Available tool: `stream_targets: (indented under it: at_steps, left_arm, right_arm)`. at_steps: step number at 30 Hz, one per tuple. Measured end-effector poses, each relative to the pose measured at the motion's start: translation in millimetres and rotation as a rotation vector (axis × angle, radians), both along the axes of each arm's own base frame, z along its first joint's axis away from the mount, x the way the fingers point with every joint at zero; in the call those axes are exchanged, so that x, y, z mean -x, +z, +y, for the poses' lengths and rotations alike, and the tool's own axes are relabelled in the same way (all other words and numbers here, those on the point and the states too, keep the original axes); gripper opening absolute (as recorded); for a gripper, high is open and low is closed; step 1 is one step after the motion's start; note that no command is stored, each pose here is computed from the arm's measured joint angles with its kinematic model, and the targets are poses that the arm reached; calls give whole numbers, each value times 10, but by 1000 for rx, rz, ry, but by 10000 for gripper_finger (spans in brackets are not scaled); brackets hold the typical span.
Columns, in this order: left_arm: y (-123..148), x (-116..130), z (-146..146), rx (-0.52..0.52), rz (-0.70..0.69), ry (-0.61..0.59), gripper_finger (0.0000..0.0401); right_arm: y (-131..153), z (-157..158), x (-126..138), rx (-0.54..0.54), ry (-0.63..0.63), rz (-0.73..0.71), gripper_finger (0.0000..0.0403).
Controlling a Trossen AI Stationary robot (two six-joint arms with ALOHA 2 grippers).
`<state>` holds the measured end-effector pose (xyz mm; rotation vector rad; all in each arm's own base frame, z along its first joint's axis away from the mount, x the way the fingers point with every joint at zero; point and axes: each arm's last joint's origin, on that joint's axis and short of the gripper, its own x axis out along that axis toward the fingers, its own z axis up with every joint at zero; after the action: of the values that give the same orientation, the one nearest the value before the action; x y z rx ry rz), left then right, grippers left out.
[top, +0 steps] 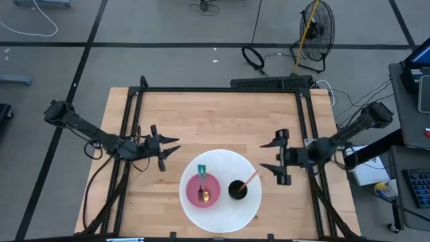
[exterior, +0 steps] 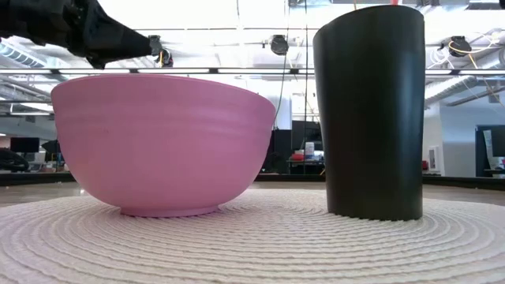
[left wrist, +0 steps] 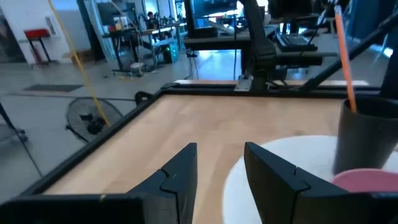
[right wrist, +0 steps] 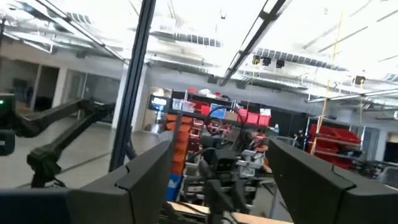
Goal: Pick & Place Utensil
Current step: Return to Home Position
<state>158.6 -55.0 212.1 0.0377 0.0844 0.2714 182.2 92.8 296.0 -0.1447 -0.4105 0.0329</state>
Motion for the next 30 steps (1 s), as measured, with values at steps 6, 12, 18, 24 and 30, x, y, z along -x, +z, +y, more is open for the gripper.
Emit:
stream_targets:
  at_steps: [6, 12, 18, 24, 30]
  left_arm:
    - [8, 14, 89, 13, -25, 239, 136]
    - [11, 14, 179, 69, -65, 385, 136]
    - [28, -75, 294, 2, -24, 170, 136]
    - [26, -123, 517, 2, -15, 125, 136]
    - [48, -109, 718, 6, -22, 58, 136]
  right_arm:
    - [49, -139, 170, 57, -149, 99, 263]
    - [-6, -282, 289, 117, -240, 236, 263]
    - [-104, -472, 296, 72, -271, 348, 263]
    - [-156, -642, 240, 52, -200, 393, 263]
    - [-379, -785, 279, 21, -256, 433, 263]
